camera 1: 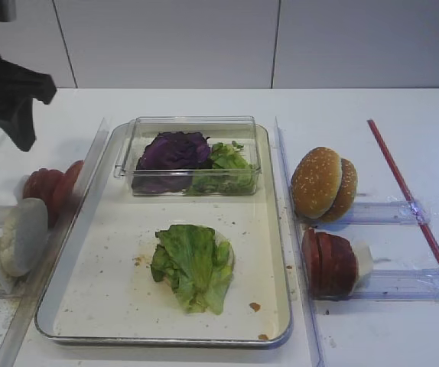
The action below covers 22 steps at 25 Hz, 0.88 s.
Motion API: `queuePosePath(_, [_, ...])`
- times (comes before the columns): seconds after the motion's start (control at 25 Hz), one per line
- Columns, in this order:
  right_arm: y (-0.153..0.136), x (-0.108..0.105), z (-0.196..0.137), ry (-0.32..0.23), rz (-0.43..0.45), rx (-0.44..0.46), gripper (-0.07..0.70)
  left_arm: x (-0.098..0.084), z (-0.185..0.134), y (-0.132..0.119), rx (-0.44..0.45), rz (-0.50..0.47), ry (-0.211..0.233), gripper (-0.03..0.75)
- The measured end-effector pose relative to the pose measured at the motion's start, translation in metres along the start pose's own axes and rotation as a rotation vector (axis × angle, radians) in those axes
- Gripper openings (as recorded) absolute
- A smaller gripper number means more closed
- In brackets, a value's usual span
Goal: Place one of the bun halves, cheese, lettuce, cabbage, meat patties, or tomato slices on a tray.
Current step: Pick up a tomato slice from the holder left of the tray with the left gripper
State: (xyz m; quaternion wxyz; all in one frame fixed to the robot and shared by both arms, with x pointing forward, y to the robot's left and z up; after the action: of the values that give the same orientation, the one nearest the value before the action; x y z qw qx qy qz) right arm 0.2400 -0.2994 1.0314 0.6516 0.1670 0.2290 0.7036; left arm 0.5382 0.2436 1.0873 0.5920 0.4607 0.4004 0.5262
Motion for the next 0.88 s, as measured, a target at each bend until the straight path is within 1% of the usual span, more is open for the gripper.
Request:
queuePosePath(0.08, [0.0, 0.0, 0.0, 0.0, 0.0, 0.0, 0.141, -0.012, 0.006, -0.006, 0.012, -0.009, -0.027, 0.412])
queuePosePath(0.28, [0.0, 0.0, 0.0, 0.0, 0.0, 0.0, 0.141, -0.033, 0.024, -0.019, 0.024, -0.022, -0.054, 0.412])
queuePosePath(0.36, [0.0, 0.0, 0.0, 0.0, 0.0, 0.0, 0.141, -0.042, 0.03, -0.024, 0.029, -0.027, -0.071, 0.412])
queuePosePath(0.44, [0.0, 0.0, 0.0, 0.0, 0.0, 0.0, 0.141, -0.048, 0.035, -0.031, 0.039, -0.028, -0.078, 0.412])
queuePosePath(0.6, [0.0, 0.0, 0.0, 0.0, 0.0, 0.0, 0.141, -0.051, 0.039, -0.045, 0.069, -0.024, -0.064, 0.412])
queuePosePath(0.88, [0.0, 0.0, 0.0, -0.002, 0.0, 0.0, 0.141, -0.053, 0.041, -0.065, 0.117, -0.016, -0.065, 0.412])
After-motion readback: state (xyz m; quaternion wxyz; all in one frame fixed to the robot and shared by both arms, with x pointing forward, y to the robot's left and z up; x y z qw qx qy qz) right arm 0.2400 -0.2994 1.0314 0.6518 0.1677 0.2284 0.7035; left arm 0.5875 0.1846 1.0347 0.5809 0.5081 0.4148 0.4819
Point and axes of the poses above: a point on each arm's last joint axis where the gripper is mounted, y pointing back along that axis away from the gripper, x along the wrist's bending axis when the last joint is at zero, z = x × y, the point moved 1 cm from there along -y, pointing out along that axis toward the gripper
